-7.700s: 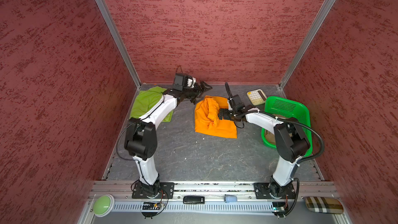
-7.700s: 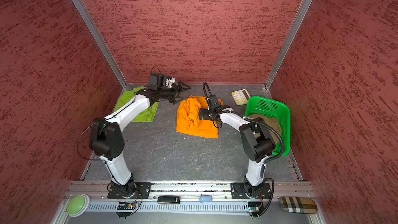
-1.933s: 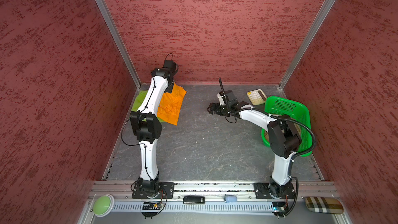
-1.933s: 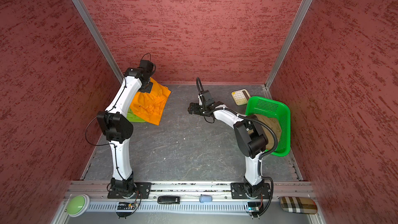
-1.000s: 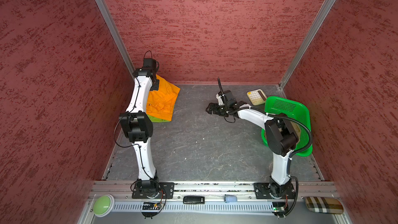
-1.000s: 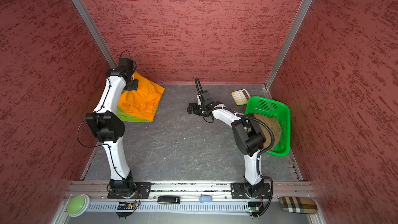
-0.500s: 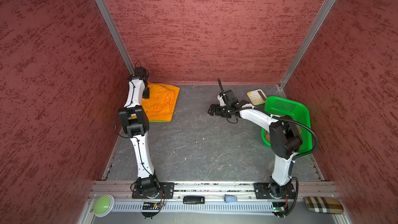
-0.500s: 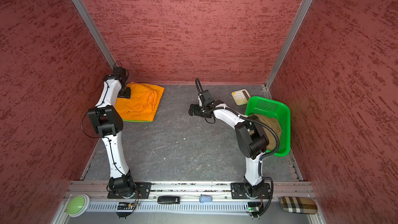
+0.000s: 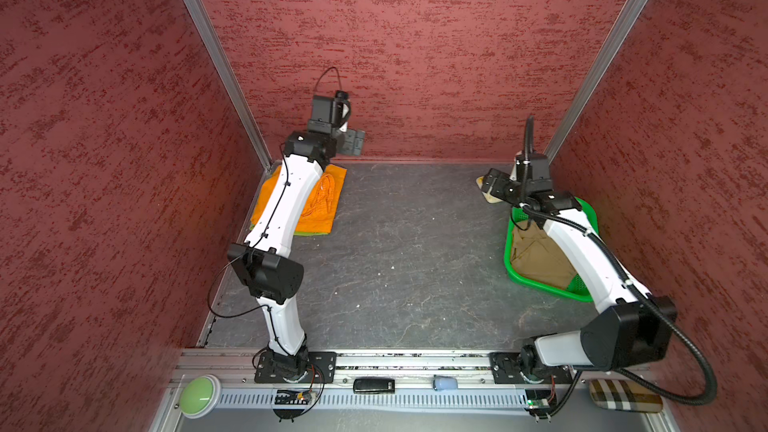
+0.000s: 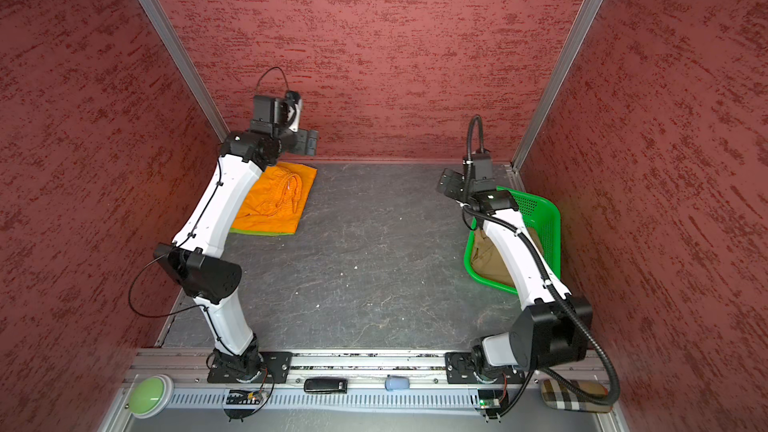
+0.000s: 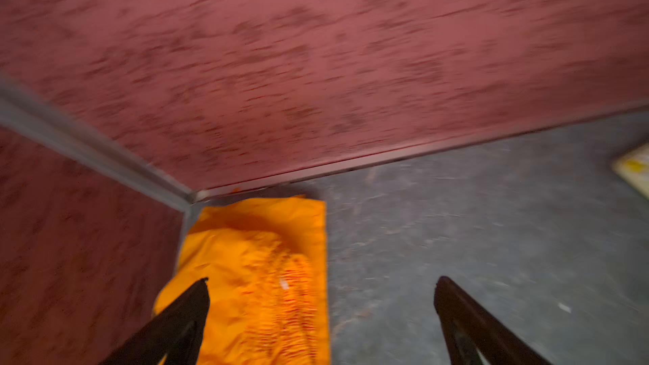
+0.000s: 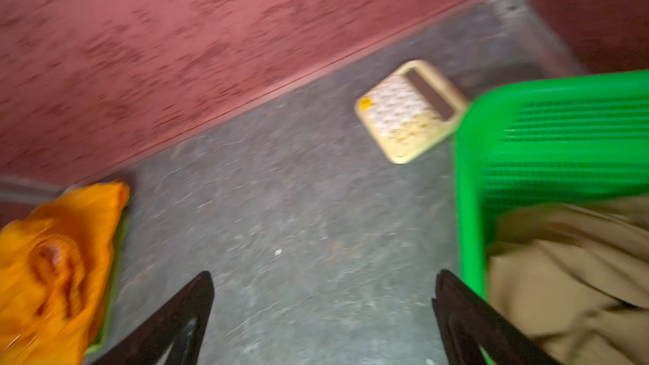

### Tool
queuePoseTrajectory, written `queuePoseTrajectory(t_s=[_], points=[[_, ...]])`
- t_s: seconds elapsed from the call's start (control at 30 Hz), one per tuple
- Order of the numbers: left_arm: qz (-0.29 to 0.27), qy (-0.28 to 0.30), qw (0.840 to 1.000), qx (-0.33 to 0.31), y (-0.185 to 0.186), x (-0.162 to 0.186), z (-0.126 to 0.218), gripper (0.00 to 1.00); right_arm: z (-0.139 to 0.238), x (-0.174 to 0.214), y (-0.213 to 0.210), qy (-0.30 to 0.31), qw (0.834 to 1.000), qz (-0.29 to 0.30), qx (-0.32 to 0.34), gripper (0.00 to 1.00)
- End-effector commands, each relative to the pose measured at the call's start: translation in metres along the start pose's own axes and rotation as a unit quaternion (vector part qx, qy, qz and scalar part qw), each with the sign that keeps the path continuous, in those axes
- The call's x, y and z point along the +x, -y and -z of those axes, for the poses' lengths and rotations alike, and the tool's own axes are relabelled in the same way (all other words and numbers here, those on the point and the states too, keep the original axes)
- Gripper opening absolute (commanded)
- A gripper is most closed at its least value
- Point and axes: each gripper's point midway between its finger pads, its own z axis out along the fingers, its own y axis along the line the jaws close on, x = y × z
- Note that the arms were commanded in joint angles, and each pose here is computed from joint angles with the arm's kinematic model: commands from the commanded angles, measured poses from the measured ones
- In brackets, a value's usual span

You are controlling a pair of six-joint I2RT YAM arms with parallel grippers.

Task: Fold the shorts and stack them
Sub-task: 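Grasp the khaki shorts in the green basket with the right gripper while the left releases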

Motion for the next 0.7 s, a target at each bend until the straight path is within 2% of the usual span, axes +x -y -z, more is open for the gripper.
queuePoseTrajectory(t_s=[0.0,0.17,0.3,0.37,0.47,0.57,0.6,0.67], points=[[-0.01,0.053,0.995,0.085,0.072,-0.004,-0.019,0.99,0.001,0.023,0.067,-0.025,0.993,-0.019,0.112,0.99],[-0.063,0.079,0.975,0.197,0.196,0.008,-0.007,0.99,-0.006,0.056,0.132,-0.047,0.98,-0.116,0.157,0.99],[-0.166,0.074,0.963,0.2,0.264,0.033,-0.007,0.99,-0.007,0.078,0.175,-0.051,0.963,-0.159,0.213,0.99],[-0.234,0.071,0.951,0.191,0.294,0.049,-0.008,0.99,-0.006,0.088,0.196,-0.056,0.951,-0.175,0.247,0.99],[-0.302,0.078,0.936,0.162,0.324,0.069,-0.012,0.99,-0.013,0.101,0.209,-0.071,0.943,-0.197,0.259,0.99],[-0.322,0.073,0.931,0.157,0.341,0.084,-0.014,0.99,-0.027,0.112,0.21,-0.083,0.939,-0.225,0.246,0.98],[-0.316,0.068,0.932,0.162,0.344,0.087,-0.014,0.99,-0.032,0.114,0.211,-0.086,0.938,-0.23,0.244,0.94],[-0.304,0.057,0.935,0.177,0.349,0.093,-0.011,0.99,-0.042,0.119,0.211,-0.094,0.937,-0.235,0.24,0.78]])
